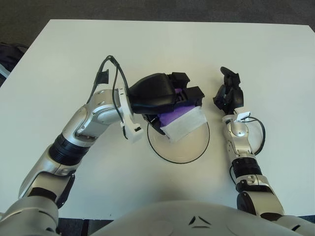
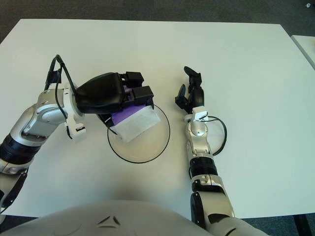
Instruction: Put the tissue paper into the plate.
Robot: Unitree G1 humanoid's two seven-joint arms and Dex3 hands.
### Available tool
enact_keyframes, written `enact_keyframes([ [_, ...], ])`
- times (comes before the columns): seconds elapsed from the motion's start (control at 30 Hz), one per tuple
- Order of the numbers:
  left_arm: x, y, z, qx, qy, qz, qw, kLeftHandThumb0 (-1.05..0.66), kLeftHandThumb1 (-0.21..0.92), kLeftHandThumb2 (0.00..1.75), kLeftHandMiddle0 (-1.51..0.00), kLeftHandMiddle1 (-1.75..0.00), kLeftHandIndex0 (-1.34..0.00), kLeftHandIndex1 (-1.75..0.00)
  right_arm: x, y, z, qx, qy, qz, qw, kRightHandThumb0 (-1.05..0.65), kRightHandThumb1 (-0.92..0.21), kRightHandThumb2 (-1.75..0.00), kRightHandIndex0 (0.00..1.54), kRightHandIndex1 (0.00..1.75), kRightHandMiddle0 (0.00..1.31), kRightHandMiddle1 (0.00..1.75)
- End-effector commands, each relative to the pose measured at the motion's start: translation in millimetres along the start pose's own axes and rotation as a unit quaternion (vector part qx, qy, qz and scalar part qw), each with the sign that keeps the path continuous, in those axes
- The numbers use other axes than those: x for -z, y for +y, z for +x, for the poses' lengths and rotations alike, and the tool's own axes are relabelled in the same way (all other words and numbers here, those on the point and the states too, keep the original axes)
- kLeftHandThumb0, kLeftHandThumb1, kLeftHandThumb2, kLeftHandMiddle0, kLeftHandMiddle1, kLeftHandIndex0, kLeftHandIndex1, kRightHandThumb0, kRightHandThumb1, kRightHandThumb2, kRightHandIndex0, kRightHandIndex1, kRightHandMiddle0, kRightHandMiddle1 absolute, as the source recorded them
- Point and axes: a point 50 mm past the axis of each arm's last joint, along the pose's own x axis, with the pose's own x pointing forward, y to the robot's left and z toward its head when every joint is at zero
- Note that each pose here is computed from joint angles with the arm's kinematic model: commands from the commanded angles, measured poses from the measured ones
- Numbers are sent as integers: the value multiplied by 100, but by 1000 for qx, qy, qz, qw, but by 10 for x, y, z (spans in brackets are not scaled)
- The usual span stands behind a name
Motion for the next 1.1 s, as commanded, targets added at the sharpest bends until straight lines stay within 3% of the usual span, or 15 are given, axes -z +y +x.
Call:
enact_keyframes([
  [0.0,-16,62,25,8,-41,35,999,-42,52,105,-118,-175,-45,-175,729,-88,-569,-13,175,-22,984,-60,-92,-103,26,0,0,70],
  [0.13,-42,-86,184,-6,-52,38,998,-41,55,102,-116,-175,-43,-175,743,-81,-570,-24,170,-20,985,-60,-92,-104,23,0,0,68],
  [0.53,-63,-54,197,-5,-80,70,994,-42,54,104,-120,-175,-44,-175,753,-100,-602,-42,162,-52,985,-60,-92,-106,21,0,0,66],
  [0.77,22,-103,218,-14,-52,-16,998,-43,49,110,-123,-175,-48,-175,755,-94,-593,-38,164,-54,984,-59,-92,-106,22,1,0,67],
  [1.07,18,-128,183,-11,-37,-58,998,-43,47,112,-124,-175,-49,-175,795,-84,-595,-35,172,-55,983,-59,-92,-106,22,1,0,68],
])
